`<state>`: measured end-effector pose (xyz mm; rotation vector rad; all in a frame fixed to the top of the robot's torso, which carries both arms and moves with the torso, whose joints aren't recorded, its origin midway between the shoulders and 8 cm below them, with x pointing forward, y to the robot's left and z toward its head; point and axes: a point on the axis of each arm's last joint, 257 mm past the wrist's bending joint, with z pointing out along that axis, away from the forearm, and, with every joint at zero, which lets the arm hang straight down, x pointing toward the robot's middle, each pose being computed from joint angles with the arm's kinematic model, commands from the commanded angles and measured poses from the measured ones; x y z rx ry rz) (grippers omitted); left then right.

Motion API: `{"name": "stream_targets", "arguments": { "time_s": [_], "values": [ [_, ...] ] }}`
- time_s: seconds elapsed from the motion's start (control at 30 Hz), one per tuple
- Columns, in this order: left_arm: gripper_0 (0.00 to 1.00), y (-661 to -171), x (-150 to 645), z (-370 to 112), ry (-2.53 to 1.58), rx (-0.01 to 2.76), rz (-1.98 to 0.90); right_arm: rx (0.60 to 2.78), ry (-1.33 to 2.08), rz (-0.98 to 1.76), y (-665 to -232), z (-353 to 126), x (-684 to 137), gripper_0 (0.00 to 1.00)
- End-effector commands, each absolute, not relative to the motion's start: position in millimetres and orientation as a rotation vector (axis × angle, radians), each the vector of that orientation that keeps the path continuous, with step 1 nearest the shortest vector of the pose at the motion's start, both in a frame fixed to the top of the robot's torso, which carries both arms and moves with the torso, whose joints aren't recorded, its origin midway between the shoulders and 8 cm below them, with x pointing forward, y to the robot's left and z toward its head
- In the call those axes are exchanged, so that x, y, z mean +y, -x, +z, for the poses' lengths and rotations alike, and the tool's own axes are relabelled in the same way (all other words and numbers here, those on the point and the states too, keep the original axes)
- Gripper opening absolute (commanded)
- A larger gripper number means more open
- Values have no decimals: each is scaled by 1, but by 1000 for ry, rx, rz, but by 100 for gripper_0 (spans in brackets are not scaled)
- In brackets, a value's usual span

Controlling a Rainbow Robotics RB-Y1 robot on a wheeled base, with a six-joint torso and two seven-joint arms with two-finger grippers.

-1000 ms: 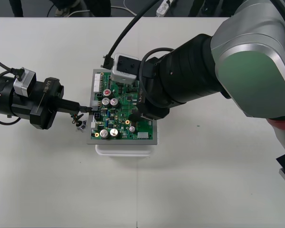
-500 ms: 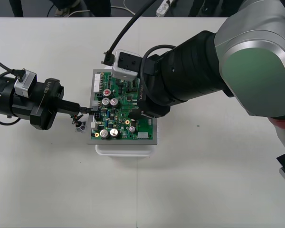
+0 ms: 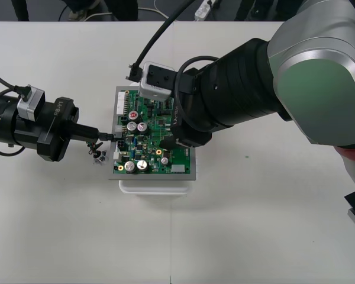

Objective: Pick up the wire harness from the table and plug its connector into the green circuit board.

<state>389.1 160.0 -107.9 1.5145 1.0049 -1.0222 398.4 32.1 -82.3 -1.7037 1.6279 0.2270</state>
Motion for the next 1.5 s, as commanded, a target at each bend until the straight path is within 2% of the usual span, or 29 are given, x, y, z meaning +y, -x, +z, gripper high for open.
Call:
{"name": "stream_targets", "arguments": {
  "time_s": [0.03, 1.5],
  "values": [
    [0, -386, 148, -84, -1534, 898, -1033, 1529, 1705, 223, -391, -51, 46, 100],
    [0, -385, 146, -91, -1583, 804, -949, 1533, 1702, 225, -391, -51, 46, 100]
  ]
}}
